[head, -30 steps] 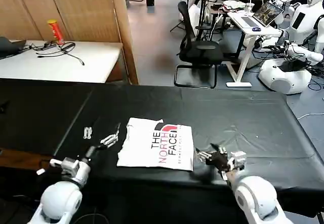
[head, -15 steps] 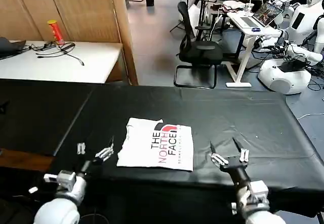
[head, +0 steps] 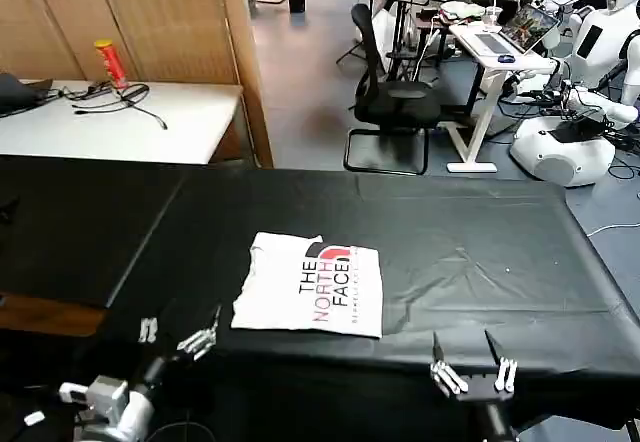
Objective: Fold and organize the clothes.
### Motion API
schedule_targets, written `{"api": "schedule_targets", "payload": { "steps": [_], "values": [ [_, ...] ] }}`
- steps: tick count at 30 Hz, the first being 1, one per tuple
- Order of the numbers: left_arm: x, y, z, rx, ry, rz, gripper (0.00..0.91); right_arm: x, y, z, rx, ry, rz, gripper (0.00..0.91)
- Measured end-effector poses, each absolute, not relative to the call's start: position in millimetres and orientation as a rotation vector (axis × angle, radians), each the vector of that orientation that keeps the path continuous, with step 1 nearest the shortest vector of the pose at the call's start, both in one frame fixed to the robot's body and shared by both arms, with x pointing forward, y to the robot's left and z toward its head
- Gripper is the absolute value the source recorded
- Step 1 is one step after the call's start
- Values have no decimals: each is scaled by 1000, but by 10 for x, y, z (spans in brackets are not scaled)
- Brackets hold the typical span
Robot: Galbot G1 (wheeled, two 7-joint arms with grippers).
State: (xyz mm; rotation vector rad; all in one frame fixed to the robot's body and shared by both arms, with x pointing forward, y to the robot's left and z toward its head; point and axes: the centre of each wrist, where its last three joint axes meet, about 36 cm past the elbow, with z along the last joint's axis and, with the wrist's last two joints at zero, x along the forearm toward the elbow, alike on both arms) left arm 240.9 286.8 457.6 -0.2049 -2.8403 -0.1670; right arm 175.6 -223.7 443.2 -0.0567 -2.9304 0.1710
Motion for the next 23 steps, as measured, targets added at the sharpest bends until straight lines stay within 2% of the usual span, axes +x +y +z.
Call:
{"api": "schedule_targets", "payload": {
  "steps": [9,23],
  "values": [
    [2136,2917,4618,-170,-2709,-100,878,1480,-2127,4539,-94,-2752,119,878],
    [2123,2995,4712,-149,-2685,-80,878,1399,-2085,4575,-97,-2695,104,878]
  ]
}}
